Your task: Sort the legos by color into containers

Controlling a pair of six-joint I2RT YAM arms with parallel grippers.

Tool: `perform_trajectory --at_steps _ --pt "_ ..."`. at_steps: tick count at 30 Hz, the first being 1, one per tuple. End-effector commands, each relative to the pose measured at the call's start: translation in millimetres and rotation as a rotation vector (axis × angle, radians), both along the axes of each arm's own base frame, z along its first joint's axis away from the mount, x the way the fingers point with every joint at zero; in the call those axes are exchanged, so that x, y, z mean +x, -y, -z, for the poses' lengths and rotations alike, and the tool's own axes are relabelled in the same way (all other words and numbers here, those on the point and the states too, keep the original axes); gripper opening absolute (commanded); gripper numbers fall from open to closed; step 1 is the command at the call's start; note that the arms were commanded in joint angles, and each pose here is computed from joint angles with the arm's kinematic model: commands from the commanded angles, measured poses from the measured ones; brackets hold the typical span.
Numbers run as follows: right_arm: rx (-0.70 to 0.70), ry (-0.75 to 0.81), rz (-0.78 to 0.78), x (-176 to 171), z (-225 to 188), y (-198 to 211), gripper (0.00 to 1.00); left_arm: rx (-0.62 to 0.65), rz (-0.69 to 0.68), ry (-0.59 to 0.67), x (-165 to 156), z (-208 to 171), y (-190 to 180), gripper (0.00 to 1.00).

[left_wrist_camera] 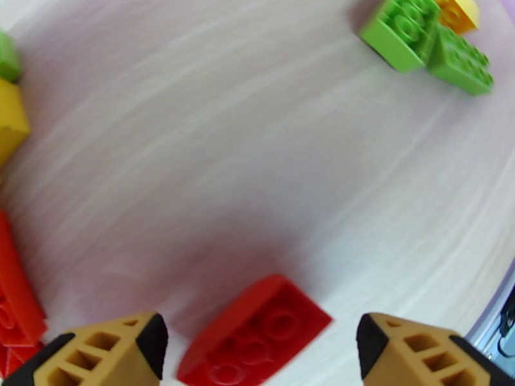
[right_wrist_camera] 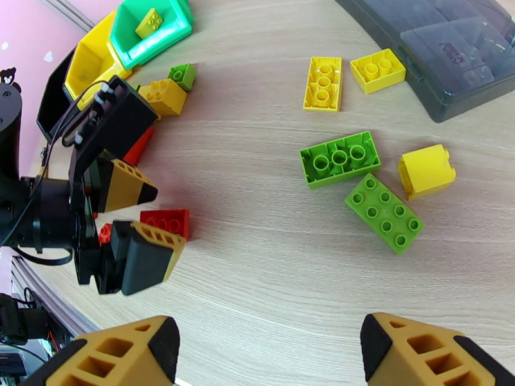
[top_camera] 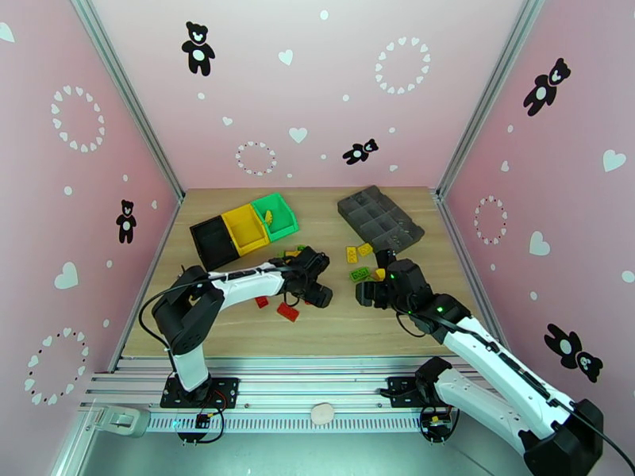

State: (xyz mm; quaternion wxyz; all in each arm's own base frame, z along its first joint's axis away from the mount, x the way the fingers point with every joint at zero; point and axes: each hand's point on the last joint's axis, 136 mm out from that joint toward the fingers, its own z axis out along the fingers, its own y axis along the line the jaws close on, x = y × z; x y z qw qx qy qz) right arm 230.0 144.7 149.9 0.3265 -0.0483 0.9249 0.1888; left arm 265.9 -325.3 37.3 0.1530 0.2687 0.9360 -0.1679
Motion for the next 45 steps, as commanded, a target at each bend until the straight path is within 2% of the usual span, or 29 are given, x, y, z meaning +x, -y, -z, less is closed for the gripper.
perform_trajectory --at_steps 1,7,11,12,17,20,24,29,37,45 --pt "-0.002 -0.021 0.000 -4 6 1 0.78 0.027 0.035 -0.007 -9 7 7 0.77" --pt "0.000 -0.030 -0.003 -2 10 -2 0.76 0.167 -0.004 0.044 -10 21 -2 0.65" --pt "0.008 -0.025 -0.001 -1 9 -2 0.73 0.217 -0.025 0.069 -8 24 -3 0.53" --pt "0.008 -0.024 -0.002 -1 10 -2 0.73 0.220 -0.031 0.074 -6 23 -3 0.51" --pt "0.013 -0.024 -0.007 -1 12 -4 0.67 0.202 -0.062 0.105 -2 9 -3 0.25" --pt "0.028 -0.025 -0.017 2 11 -9 0.67 0.184 -0.089 0.133 4 -6 -7 0.20" --pt "0.065 -0.009 -0.070 10 4 -33 0.65 0.147 -0.192 0.156 26 -30 -29 0.11" --pt "0.014 -0.001 -0.161 22 4 -74 0.65 0.134 -0.385 0.190 70 -58 -78 0.10" --pt "0.011 0.004 -0.274 48 3 -140 0.64 0.119 -0.692 0.207 132 -83 -172 0.10" --pt "0.031 -0.022 -0.306 67 10 -172 0.64 0.114 -0.859 0.204 195 -83 -227 0.10"
